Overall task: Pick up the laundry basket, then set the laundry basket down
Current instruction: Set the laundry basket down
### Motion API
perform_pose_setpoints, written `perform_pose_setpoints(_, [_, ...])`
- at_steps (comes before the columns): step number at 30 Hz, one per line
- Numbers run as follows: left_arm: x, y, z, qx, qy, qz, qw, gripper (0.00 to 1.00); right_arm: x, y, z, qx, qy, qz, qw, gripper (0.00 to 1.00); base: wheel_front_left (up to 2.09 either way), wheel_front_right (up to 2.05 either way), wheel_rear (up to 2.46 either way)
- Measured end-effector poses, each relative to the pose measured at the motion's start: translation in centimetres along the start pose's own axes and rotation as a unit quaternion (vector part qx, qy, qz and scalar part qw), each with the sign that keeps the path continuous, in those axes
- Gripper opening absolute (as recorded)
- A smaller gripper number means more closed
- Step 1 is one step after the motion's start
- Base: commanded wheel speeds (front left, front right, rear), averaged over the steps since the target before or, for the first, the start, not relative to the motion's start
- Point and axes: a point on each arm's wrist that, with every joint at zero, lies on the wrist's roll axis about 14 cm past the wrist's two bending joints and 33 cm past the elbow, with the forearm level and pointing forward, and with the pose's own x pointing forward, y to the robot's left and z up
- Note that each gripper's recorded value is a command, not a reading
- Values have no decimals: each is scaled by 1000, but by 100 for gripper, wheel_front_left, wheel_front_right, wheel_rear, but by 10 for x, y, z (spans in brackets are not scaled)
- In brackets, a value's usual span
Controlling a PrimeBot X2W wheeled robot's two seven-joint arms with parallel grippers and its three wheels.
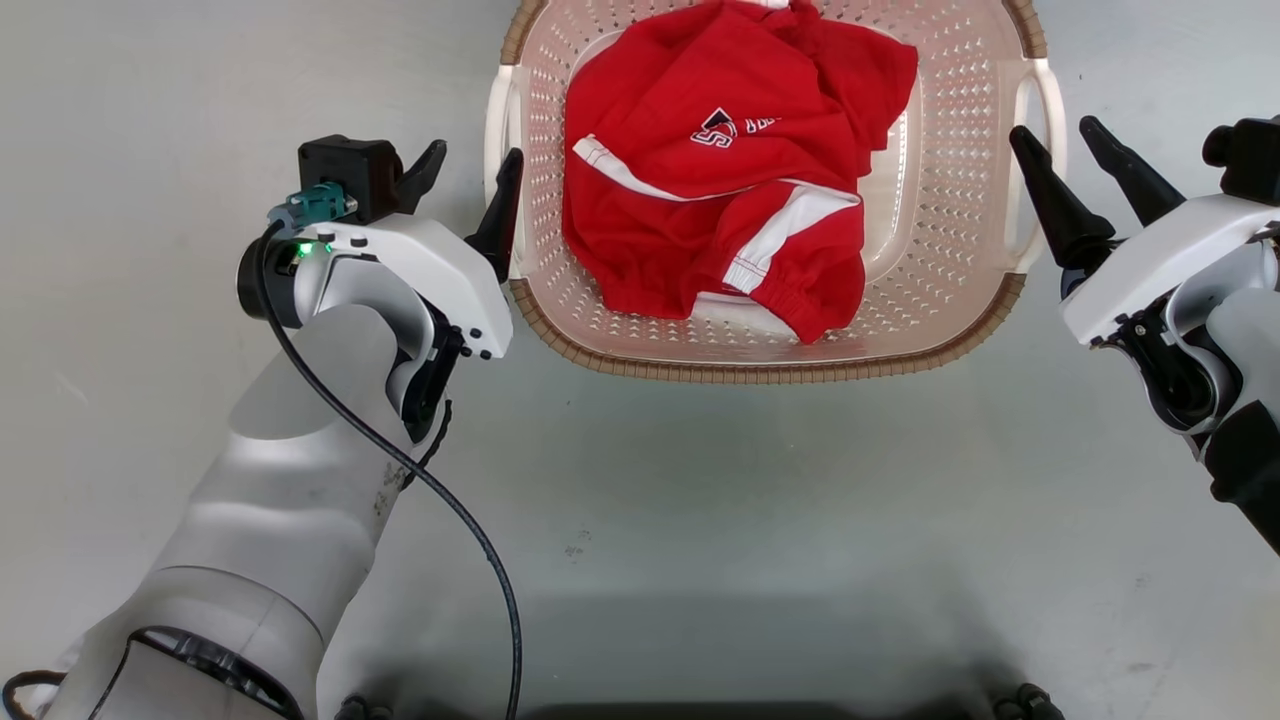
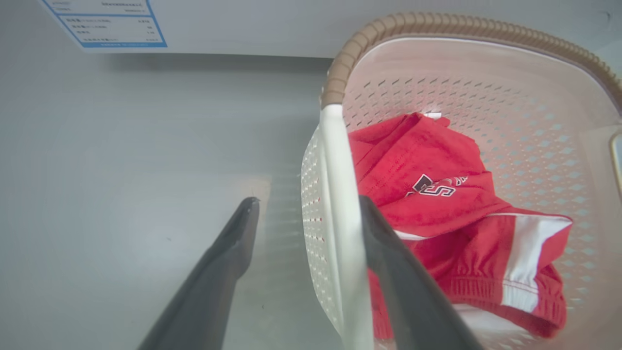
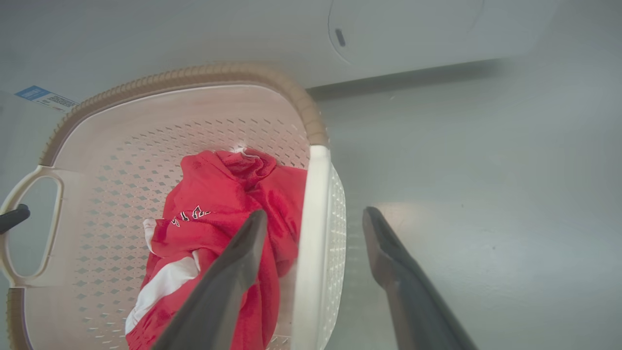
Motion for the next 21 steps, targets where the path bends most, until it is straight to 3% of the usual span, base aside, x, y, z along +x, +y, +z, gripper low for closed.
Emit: perform_pose_setpoints(21, [-57, 6, 25, -1, -31, 32, 999, 100, -38, 39, 52, -36, -63, 3, 997, 100, 0, 0, 0])
